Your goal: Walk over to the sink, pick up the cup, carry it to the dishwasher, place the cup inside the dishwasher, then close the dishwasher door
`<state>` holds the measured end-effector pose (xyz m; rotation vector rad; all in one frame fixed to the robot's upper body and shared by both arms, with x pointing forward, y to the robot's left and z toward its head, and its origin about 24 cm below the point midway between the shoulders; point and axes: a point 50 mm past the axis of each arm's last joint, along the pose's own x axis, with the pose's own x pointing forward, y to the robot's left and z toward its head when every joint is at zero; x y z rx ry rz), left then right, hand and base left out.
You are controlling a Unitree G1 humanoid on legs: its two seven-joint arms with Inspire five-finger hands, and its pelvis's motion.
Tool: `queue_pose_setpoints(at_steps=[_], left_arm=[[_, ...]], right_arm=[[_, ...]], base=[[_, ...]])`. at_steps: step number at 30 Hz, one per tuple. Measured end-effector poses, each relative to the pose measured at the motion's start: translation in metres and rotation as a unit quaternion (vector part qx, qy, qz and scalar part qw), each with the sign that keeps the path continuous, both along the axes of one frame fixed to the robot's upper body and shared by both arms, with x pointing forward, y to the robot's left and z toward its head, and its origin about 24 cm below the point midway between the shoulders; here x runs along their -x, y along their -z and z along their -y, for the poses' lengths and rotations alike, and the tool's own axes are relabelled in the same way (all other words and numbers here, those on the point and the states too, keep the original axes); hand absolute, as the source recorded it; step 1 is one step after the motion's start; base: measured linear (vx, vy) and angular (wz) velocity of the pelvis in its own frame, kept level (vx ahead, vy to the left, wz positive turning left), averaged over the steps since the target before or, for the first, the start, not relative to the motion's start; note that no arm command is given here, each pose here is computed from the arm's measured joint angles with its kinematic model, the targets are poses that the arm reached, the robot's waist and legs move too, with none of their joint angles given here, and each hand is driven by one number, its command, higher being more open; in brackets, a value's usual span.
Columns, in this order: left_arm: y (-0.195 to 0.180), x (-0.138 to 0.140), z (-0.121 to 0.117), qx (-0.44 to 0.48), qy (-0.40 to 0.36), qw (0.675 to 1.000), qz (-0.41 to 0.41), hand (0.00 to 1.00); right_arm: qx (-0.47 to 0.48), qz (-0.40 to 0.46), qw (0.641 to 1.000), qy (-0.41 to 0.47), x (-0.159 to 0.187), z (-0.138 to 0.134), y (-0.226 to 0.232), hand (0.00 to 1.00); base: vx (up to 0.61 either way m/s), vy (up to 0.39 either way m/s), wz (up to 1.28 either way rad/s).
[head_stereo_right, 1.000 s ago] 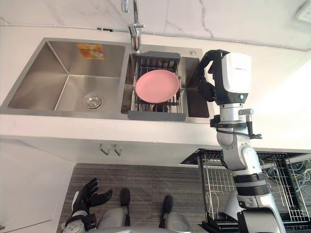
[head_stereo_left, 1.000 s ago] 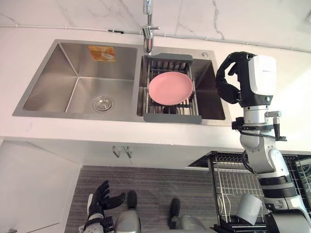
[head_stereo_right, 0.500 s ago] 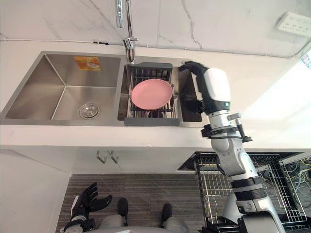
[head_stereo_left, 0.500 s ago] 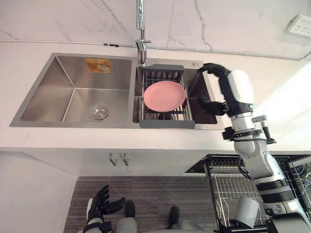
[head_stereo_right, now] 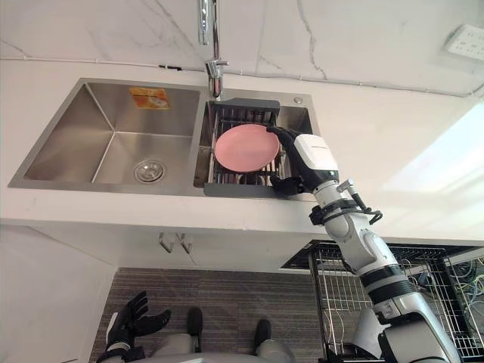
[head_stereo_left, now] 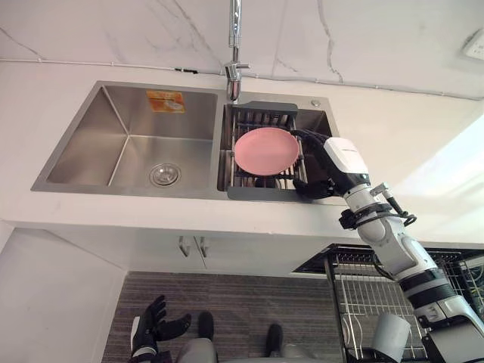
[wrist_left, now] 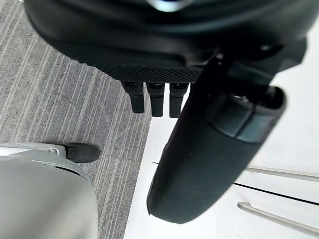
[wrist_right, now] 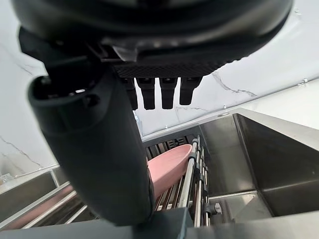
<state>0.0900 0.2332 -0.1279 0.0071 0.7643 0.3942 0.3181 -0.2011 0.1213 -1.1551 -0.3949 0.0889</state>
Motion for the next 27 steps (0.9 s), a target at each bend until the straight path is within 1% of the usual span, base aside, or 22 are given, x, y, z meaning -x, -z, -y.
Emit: queue_pose_setpoints(at_steps=[9,19,27], left_arm=[[0.0,0.0,0.002,0.003,-0.001,1.0,0.001,0.9],[0.001,0.001,0.002,0.007,-0.006,1.0,0.0,0.9],[0.001,0.002,0.004,0.011,-0.01,1.0,0.002,0.9]], right_arm=[[0.039,-0.004,0.999,0.034,-0.012,0.006,0.001,0.9],[0.042,-0.012,0.998,0.055,-0.024,0.007,0.0,0.9],[0.064,-0.016,0.995,0.07,-0.035,0.008,-0.004,0.9]], base=[[0.0,0.001,0.03],[0.0,0.002,0.02],[0.01,0.005,0.03]])
